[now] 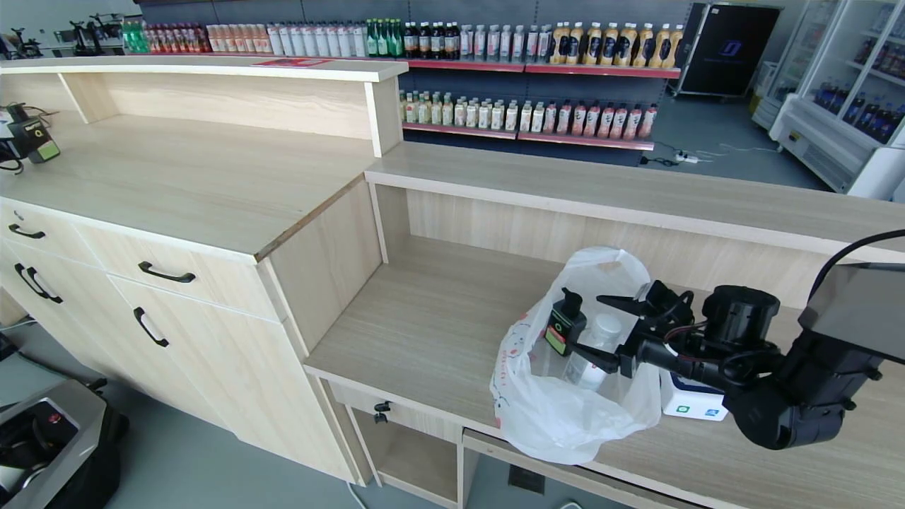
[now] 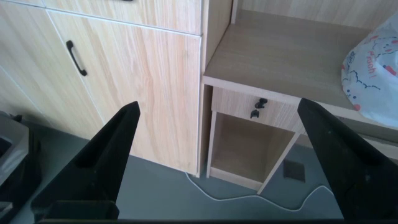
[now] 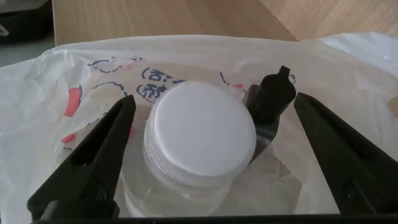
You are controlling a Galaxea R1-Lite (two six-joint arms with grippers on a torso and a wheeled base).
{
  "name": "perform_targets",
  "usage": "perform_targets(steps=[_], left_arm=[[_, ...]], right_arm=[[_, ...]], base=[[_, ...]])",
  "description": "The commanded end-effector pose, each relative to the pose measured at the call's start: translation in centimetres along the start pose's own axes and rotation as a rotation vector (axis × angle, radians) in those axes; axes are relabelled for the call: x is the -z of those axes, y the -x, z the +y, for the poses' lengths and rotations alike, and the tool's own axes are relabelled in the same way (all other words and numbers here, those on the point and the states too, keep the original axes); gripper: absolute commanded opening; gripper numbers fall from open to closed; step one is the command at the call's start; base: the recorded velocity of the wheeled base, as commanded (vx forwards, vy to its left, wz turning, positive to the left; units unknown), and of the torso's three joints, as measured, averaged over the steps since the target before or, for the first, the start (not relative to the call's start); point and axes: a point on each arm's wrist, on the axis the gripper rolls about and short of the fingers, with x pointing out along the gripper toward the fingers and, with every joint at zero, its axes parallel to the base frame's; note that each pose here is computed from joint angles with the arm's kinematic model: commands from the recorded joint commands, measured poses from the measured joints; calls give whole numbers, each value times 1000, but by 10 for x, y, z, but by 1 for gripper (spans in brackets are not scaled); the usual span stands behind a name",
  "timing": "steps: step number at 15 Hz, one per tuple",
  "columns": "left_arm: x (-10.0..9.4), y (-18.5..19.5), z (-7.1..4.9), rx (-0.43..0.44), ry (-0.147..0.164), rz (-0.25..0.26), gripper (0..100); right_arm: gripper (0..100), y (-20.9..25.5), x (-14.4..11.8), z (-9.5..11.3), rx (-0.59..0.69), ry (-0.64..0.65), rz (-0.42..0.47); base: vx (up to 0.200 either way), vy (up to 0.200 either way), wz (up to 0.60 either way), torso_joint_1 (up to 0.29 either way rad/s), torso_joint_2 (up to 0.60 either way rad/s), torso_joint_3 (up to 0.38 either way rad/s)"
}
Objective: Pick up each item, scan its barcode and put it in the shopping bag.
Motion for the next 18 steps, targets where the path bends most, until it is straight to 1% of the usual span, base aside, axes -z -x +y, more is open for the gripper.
perform_targets(steps=[1, 3, 8, 10, 13, 15, 16, 17, 18], left_arm=[[0, 0, 0, 0, 0, 0, 100], [0, 0, 0, 0, 0, -1, 100], [0, 0, 0, 0, 0, 0, 100], [0, 0, 0, 0, 0, 0, 100], [0, 0, 0, 0, 0, 0, 100], [0, 0, 0, 0, 0, 0, 100], [0, 0, 0, 0, 0, 0, 100], [0, 0, 0, 0, 0, 0, 100], [0, 0, 0, 0, 0, 0, 100]], right_arm=[[100, 3, -9, -1, 4, 12, -18], [100, 5, -19, -2, -7, -1, -43], [100, 16, -61, -5, 10, 12, -125], [100, 27, -84, -5, 24, 44, -166], [100, 62, -127, -8, 88, 119, -236], [100, 86, -136, -5, 129, 140, -237], [100, 96, -134, -11, 167, 143, -218], [100, 99, -135, -12, 181, 147, -214], [100, 106, -136, -16, 252, 180, -186]], base=[[0, 0, 0, 0, 0, 0], [0, 0, 0, 0, 0, 0], [0, 0, 0, 0, 0, 0], [0, 0, 0, 0, 0, 0], [0, 0, 0, 0, 0, 0], [0, 0, 0, 0, 0, 0], [0, 0, 0, 0, 0, 0], [0, 0, 0, 0, 0, 0], [0, 0, 0, 0, 0, 0]])
